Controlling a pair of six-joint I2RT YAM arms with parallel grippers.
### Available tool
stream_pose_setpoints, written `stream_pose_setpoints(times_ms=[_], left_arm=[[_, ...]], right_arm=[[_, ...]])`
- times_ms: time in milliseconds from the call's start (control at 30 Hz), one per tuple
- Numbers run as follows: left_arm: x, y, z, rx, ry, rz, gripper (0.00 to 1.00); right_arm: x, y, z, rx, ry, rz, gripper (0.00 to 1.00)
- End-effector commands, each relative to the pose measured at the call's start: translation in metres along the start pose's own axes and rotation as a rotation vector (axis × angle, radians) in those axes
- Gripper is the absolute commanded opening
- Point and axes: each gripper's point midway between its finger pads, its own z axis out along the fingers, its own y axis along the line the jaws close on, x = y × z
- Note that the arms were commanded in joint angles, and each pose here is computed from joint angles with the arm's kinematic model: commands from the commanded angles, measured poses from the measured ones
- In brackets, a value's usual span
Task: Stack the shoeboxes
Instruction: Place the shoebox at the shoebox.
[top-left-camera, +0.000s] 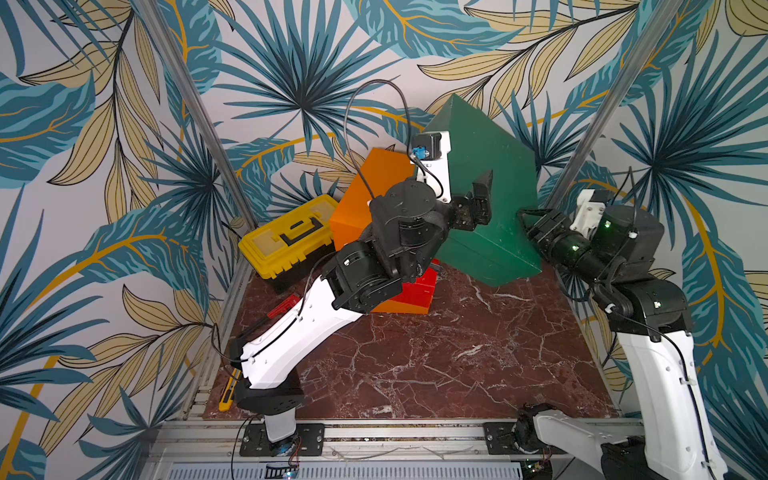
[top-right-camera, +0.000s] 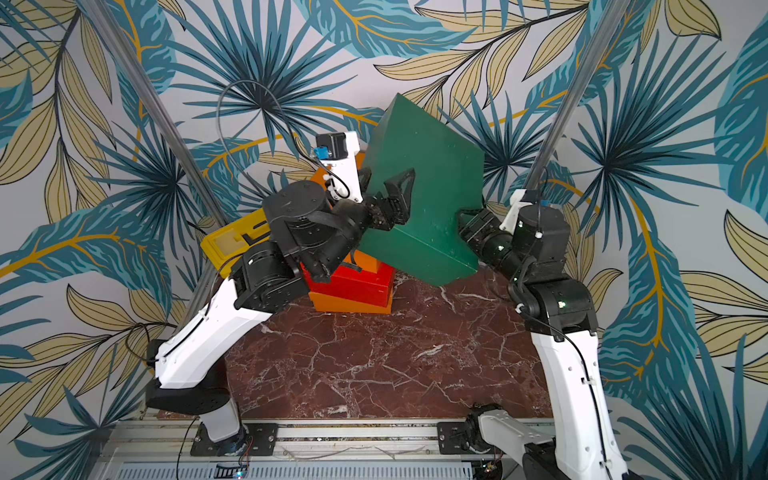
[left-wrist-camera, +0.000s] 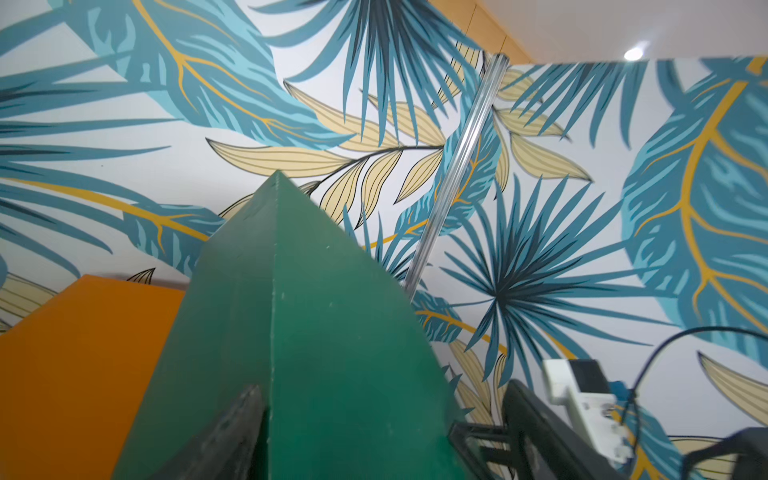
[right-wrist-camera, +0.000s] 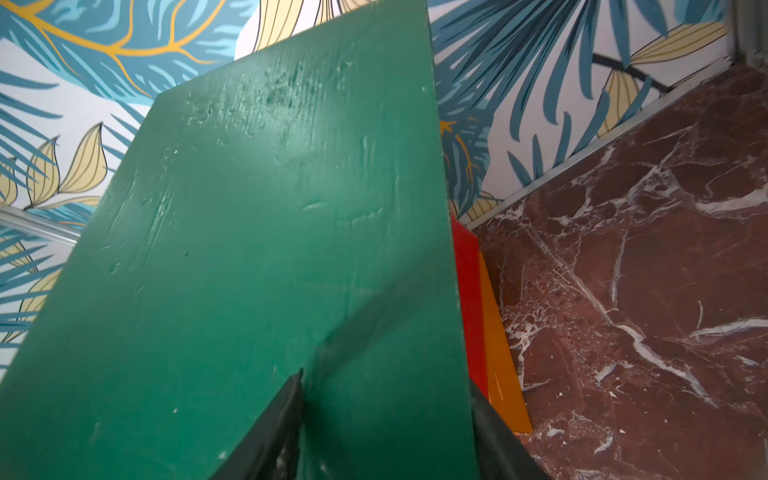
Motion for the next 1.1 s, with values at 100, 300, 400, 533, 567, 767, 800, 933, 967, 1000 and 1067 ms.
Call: stream_pose_setpoints(times_ms=[100, 300, 400, 533, 567, 767, 800, 933, 967, 1000, 1067], left_arm=[[0.118, -0.045, 0.013, 0.243, 0.293, -0.010, 0.89], [0.105, 0.004, 0.013, 0.147, 0.254, -0.033, 0.89], [0.103, 0.024, 0.012, 0.108, 0.248, -0.040, 0.89], [0.101, 0.053, 0.012, 0.056, 0.241, -0.061, 0.89], [0.101, 0.062, 0.012, 0.040, 0.239, -0.068, 0.89], [0.099, 0.115, 0.014, -0.057, 0.229, -0.111, 0.89], [0.098, 0.122, 0.014, -0.068, 0.224, -0.118, 0.89], [0.094, 0.148, 0.014, -0.113, 0.214, -0.137, 0.89], [0.093, 0.154, 0.015, -0.123, 0.211, -0.139, 0.89], [0.092, 0.159, 0.015, -0.131, 0.210, -0.140, 0.89], [0.090, 0.168, 0.016, -0.145, 0.205, -0.145, 0.89]], right_arm=[[0.033, 0.100, 0.006, -0.372, 0.159, -0.124, 0.56], [0.038, 0.131, 0.025, -0.409, 0.172, -0.162, 0.55], [0.039, 0.140, 0.031, -0.418, 0.173, -0.177, 0.54], [0.039, 0.149, 0.032, -0.427, 0.165, -0.193, 0.54], [0.039, 0.151, 0.032, -0.429, 0.162, -0.197, 0.54], [0.045, 0.162, 0.041, -0.437, 0.175, -0.213, 0.54], [0.047, 0.164, 0.043, -0.440, 0.180, -0.218, 0.54], [0.051, 0.175, 0.052, -0.447, 0.196, -0.238, 0.54], [0.053, 0.178, 0.055, -0.450, 0.202, -0.242, 0.54], [0.053, 0.180, 0.056, -0.454, 0.203, -0.245, 0.54], [0.054, 0.187, 0.060, -0.461, 0.205, -0.255, 0.54]])
